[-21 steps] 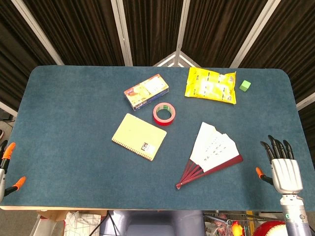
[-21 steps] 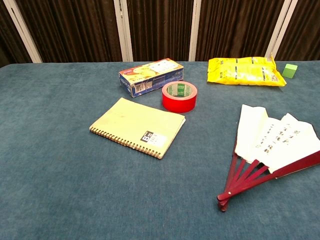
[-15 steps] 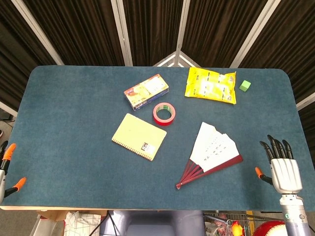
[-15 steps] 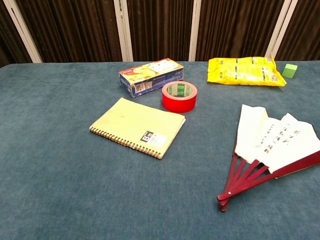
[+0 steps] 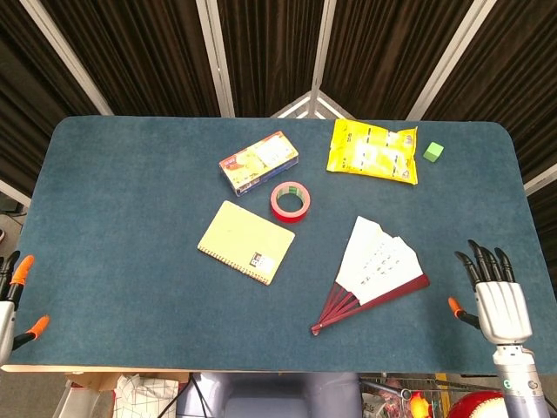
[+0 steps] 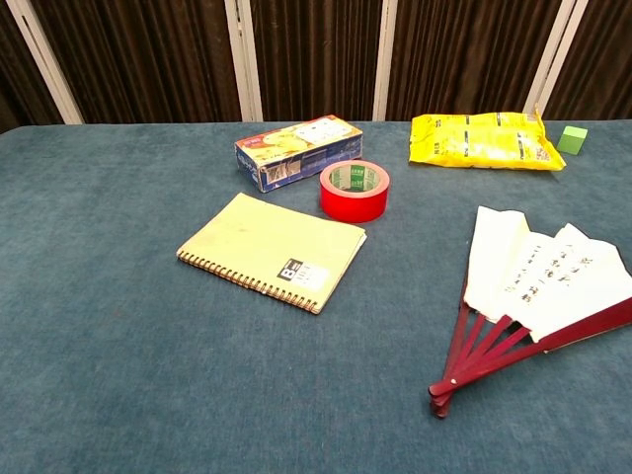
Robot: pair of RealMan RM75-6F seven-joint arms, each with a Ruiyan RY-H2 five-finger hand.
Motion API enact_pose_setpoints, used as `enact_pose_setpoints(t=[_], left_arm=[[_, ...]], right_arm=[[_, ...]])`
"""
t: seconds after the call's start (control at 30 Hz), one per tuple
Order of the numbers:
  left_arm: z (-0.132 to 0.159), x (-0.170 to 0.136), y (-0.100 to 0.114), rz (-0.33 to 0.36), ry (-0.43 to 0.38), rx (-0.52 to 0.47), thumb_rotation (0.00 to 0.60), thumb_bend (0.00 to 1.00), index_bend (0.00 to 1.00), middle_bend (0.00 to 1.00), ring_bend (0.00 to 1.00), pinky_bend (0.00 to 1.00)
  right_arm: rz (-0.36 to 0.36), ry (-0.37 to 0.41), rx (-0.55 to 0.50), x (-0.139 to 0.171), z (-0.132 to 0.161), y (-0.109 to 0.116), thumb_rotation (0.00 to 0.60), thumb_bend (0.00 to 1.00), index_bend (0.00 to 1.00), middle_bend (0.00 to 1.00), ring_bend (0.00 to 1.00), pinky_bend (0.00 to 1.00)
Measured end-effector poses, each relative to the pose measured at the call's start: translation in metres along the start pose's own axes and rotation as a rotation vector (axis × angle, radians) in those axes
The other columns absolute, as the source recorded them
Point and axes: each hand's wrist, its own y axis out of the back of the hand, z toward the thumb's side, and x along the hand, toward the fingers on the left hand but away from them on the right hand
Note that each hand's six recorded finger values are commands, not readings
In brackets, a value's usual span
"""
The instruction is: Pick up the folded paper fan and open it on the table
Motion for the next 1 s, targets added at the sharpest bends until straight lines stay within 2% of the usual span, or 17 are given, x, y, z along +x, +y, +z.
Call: enact_pose_setpoints(t=[0.17,0.47,0.73,1.0], left_arm=[[-0.003,-0.005,0.005,0.012,-0.001,-0.014,0.6,0.1,0.02,0.0,0.0,0.0],[-0.005,-0.005,0.004,0.005,0.005,-0.008,0.6,0.1,0.02,0.0,0.0,0.0],[-0.003,-0.004,0.003,0.001,0.004,-0.003,0.6,0.1,0.02,0.0,0.0,0.0],[-0.003,-0.003,0.002,0.001,0.008,-0.001,0.6,0.1,0.02,0.0,0.0,0.0]], right_arm=[[0.008,0.037,-0.016,-0.002,0.007,-0.004,0.6,0.26,0.26,0.08,0.12,0.07],[0.059,0.12,-0.053,-0.003,0.026,-0.023,0.6,0.26,0.35,0.08,0.12,0.07],[0.121,0.178,-0.041,-0.004,0.043,-0.057,0.6,0.25,0.39,0.08,0.13,0.07],[0.15,0.219,-0.041,-0.004,0.062,-0.09,0.6,0.26,0.39,0.08,0.13,0.07]])
